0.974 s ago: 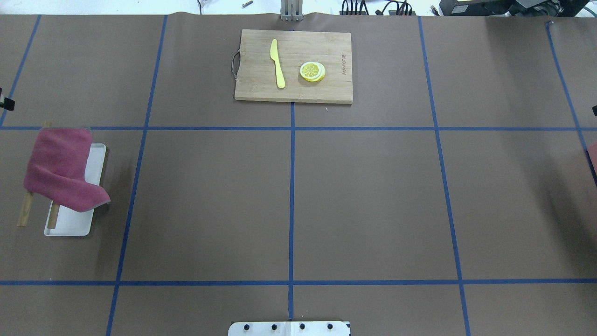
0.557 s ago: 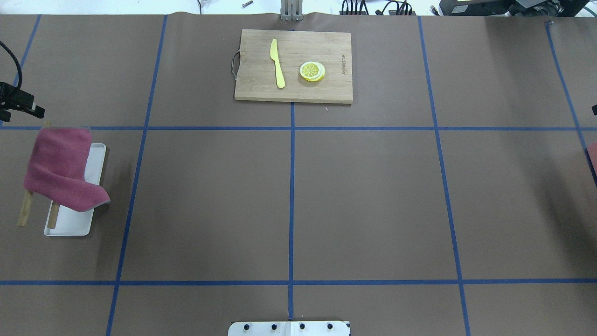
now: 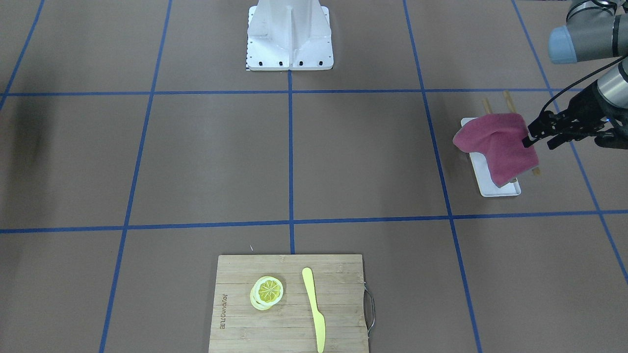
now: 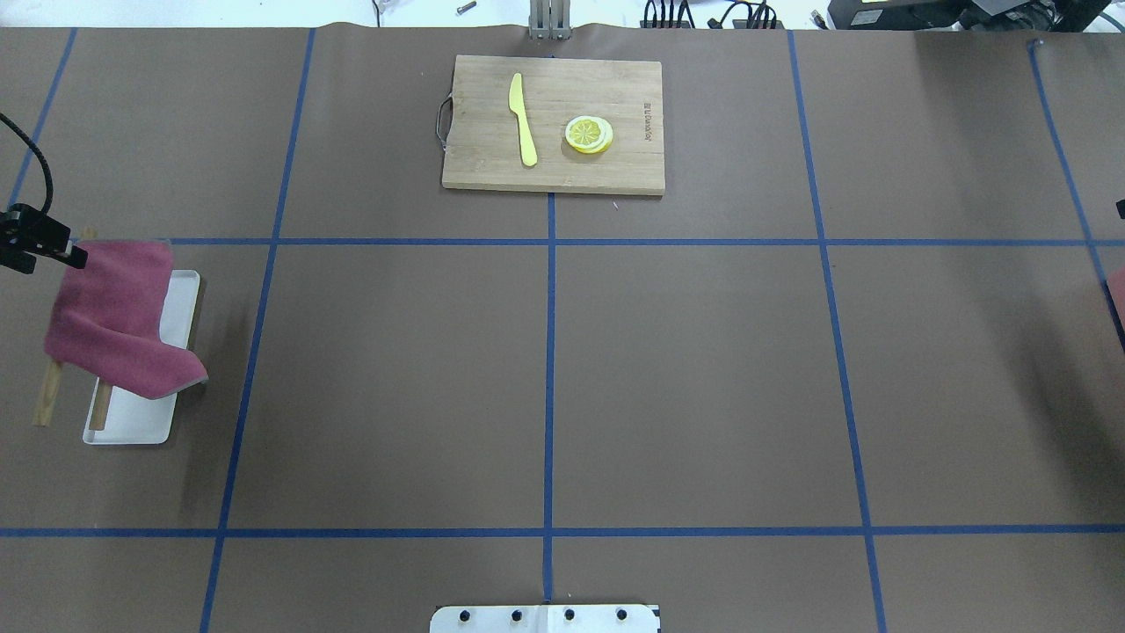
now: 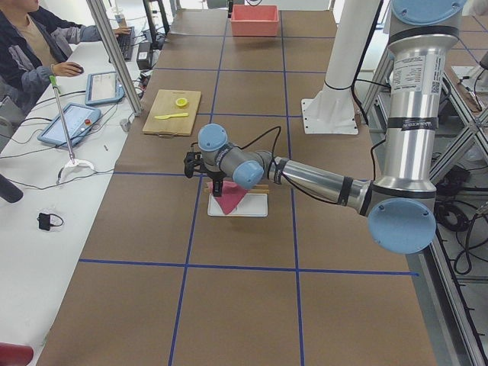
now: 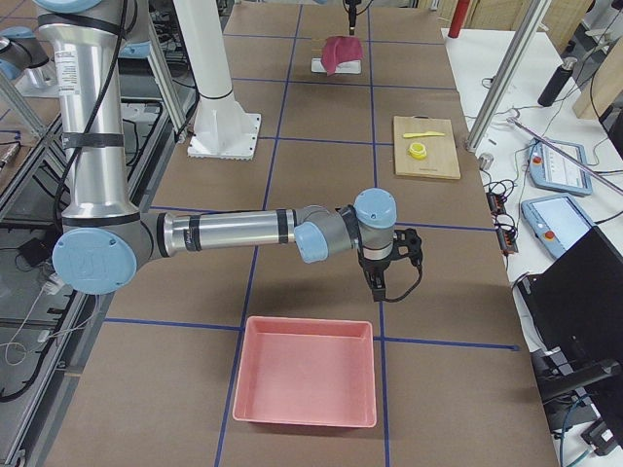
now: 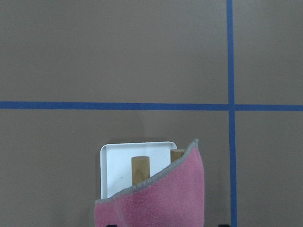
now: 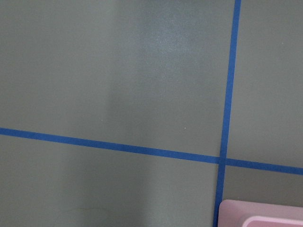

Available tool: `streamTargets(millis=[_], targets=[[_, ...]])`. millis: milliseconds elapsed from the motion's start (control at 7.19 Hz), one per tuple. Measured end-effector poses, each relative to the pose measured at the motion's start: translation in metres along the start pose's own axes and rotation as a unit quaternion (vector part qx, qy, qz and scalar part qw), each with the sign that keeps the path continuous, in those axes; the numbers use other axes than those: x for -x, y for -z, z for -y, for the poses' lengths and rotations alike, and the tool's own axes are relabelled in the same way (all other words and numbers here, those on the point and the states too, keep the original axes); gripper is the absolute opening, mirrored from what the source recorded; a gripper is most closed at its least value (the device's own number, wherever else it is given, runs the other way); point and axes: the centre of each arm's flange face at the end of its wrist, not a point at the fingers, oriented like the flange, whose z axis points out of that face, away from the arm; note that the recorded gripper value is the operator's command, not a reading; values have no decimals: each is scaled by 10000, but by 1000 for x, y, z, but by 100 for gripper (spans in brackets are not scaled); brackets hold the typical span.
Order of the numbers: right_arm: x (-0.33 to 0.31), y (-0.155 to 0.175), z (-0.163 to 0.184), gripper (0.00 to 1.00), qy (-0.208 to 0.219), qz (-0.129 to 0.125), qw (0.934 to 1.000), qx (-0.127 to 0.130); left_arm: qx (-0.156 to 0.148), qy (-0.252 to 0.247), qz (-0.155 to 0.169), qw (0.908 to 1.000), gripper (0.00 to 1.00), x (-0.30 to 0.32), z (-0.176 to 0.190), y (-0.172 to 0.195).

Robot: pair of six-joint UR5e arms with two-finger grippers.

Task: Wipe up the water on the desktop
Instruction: 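Reach the left gripper down to the pink cloth on the white tray and grasp it, then lift the pink cloth with the left gripper while the right arm moves in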

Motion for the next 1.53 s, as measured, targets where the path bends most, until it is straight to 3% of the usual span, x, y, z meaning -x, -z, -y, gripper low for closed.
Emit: streamTargets(millis=[1253,1531], targets=[[1,4,-10,100,-1,1,10000,-9,138,22,63,9999,59,3,-11,-11],[1,4,-10,100,-1,0,10000,-14,155,9,64,9999,48,2,-12,-12]])
